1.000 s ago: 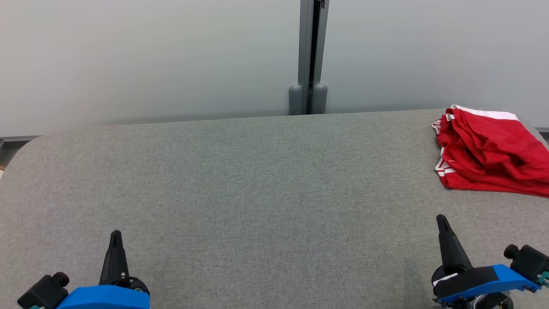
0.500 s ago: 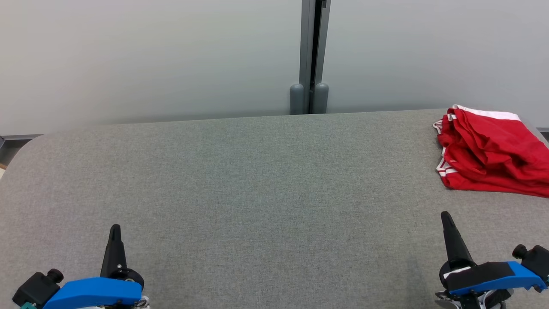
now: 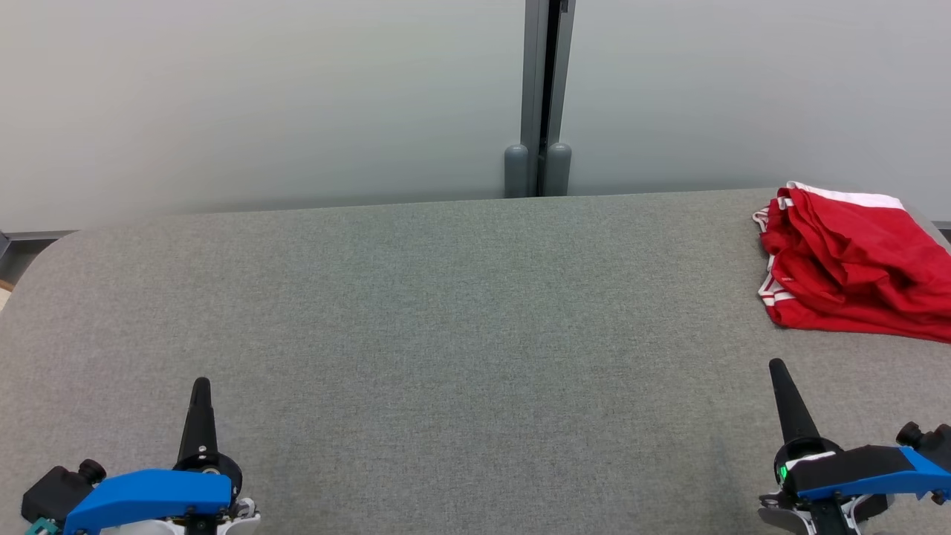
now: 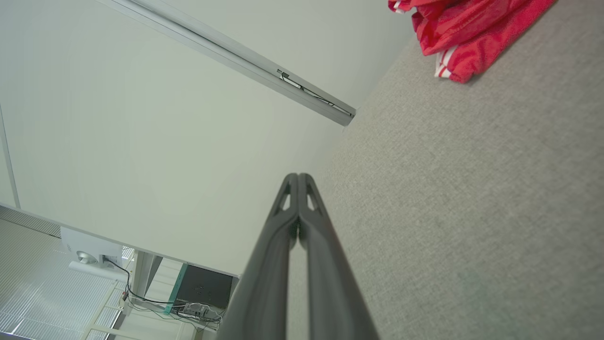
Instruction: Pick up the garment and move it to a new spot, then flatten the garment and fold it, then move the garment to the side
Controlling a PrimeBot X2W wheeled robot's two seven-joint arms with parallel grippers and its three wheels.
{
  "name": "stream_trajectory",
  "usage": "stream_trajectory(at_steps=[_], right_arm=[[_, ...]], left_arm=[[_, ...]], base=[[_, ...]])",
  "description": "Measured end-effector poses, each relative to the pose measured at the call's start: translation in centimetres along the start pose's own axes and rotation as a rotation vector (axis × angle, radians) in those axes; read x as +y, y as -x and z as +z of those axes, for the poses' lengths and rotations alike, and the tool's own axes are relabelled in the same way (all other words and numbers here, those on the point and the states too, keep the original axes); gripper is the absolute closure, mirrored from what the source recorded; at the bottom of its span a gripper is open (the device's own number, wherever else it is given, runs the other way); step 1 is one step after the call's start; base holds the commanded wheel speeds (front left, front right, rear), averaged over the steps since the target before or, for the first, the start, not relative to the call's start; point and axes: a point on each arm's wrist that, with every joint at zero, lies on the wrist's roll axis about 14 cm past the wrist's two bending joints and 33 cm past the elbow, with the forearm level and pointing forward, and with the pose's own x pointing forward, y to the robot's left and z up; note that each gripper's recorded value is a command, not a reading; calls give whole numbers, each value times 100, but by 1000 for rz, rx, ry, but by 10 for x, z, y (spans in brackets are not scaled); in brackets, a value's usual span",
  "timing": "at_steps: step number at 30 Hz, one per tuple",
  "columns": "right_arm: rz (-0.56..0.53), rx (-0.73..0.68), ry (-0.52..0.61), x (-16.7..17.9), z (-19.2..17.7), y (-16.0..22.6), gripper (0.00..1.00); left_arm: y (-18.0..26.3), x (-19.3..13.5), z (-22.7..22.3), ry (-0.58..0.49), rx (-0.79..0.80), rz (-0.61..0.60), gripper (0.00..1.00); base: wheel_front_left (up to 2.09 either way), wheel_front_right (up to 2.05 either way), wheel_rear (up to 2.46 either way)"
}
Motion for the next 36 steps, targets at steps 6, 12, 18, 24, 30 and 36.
stream_trajectory(at_steps=[6, 12, 18, 24, 30, 36], right_arm=[[2, 0, -61, 1, 1, -1, 100], [4, 5, -118, 1, 1, -2, 100], [7, 4, -174, 2, 2, -3, 100], [13, 5, -226, 3, 4, -4, 100], [20, 5, -275, 5, 5, -5, 100], [24, 5, -322, 6, 6, -6, 100]], left_arm=[[-2, -2, 1, 62, 0, -6, 100], [-3, -3, 2, 119, 2, -9, 100], [-5, -7, 4, 175, 3, -21, 100], [-6, -8, 5, 229, 3, -24, 100], [-7, -10, 6, 279, 6, -32, 100], [-9, -13, 8, 327, 4, -43, 100]], base=[[0, 0, 0], [0, 0, 0], [0, 0, 0], [0, 0, 0], [0, 0, 0], [0, 0, 0]])
